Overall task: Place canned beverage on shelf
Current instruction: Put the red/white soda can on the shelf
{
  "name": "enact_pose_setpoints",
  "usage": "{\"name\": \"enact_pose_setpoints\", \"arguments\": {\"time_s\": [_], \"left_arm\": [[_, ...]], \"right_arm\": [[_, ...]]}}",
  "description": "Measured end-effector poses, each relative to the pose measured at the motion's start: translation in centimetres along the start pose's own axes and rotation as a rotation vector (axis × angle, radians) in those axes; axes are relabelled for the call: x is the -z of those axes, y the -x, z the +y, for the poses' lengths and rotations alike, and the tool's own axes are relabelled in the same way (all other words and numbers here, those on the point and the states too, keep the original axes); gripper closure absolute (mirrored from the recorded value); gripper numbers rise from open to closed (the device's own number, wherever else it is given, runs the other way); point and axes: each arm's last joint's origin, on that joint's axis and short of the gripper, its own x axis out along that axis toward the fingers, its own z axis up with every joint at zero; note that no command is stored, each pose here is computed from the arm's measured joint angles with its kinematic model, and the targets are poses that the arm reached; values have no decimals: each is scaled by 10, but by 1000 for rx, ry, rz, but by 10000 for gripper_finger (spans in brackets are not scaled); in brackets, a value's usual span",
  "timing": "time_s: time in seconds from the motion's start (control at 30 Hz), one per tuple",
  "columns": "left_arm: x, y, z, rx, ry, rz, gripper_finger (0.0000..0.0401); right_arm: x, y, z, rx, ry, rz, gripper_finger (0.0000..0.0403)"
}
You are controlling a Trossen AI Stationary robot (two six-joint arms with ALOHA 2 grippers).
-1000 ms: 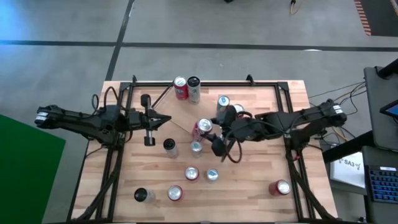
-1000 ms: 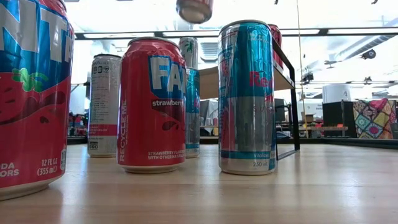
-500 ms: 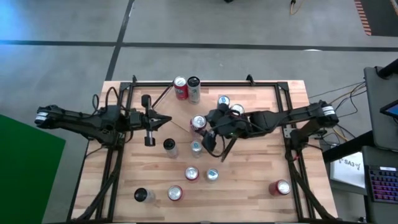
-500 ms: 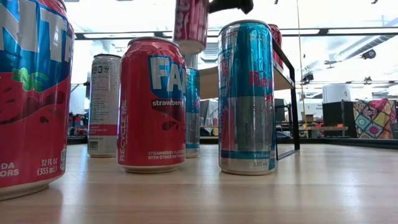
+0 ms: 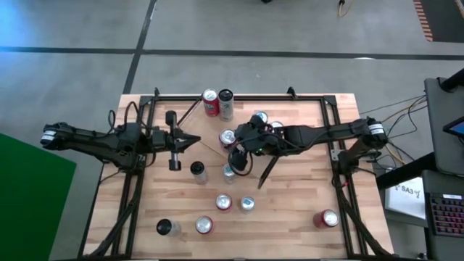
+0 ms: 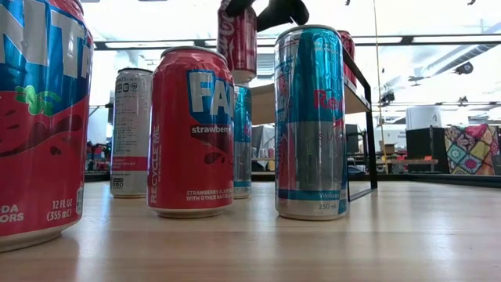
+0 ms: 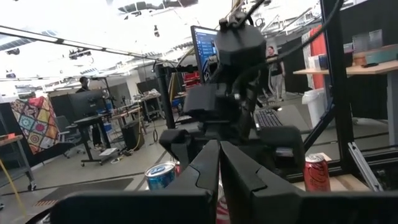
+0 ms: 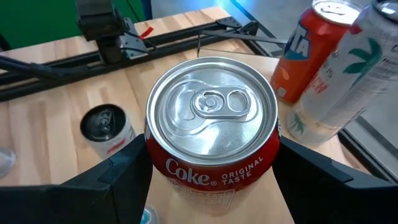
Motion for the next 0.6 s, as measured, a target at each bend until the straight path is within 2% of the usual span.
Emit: {"name": "enact_pose_setpoints", "arguments": {"time_s": [0.6], "left_arm": [[1,0,0,4,6,13,401]], "right_arm": [[5,-9,-8,54,-22,70,124]]}}
